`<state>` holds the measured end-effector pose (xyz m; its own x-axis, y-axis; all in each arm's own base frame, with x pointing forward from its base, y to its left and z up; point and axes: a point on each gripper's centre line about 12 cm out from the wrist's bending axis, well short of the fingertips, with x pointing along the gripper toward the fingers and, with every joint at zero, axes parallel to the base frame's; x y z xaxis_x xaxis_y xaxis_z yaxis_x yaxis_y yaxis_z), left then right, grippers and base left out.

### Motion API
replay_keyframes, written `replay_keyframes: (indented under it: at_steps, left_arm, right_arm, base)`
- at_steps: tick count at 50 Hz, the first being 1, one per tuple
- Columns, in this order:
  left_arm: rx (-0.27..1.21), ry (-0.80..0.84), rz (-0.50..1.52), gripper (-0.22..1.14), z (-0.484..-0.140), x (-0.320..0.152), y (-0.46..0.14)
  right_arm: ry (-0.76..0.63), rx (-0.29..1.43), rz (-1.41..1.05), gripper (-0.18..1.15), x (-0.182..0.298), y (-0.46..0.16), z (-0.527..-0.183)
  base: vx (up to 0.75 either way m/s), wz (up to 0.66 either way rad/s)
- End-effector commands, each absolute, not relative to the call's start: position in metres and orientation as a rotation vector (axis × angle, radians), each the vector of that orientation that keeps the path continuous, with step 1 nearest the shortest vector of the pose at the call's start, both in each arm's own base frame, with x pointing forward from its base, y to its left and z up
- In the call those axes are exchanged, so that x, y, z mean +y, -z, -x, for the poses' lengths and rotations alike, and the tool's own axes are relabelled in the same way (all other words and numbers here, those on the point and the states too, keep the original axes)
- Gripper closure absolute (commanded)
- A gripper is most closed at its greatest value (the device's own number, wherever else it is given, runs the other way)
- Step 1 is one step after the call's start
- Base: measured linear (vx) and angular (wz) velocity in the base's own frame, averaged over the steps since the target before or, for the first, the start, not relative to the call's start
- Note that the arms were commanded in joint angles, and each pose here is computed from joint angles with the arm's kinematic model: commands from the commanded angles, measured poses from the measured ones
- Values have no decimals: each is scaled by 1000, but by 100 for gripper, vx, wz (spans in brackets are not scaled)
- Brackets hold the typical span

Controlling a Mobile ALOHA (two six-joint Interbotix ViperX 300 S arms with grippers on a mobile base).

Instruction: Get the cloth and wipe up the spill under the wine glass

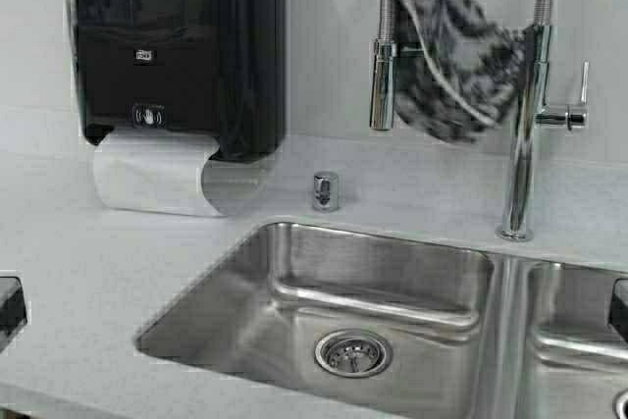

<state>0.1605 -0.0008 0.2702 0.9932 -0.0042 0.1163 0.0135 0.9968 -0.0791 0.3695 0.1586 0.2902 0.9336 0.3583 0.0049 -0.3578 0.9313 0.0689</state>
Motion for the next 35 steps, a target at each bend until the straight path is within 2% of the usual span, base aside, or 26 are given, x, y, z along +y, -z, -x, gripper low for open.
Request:
replay_keyframes:
  at_steps: [1,12,25,35]
  left_arm:
    - [-118,8,83,89,-162,-1,-272]
    - [-119,8,83,89,-162,-1,-272]
    - [-103,6,96,89,-162,0,-269]
    - [-95,4,102,89,-162,0,-267]
  right_arm:
    - [-366,-149,-65,91,161,-366,-381]
    - [-401,-179,-50,91,171,-418,-378]
    - [-468,-165,-51,91,176,-421,-333]
    - [-474,-137,-43,91,166,-418,-311]
  base:
    - [-10,-1]
    - [-11,-1]
    - [-8,-1]
    - [-6,-3]
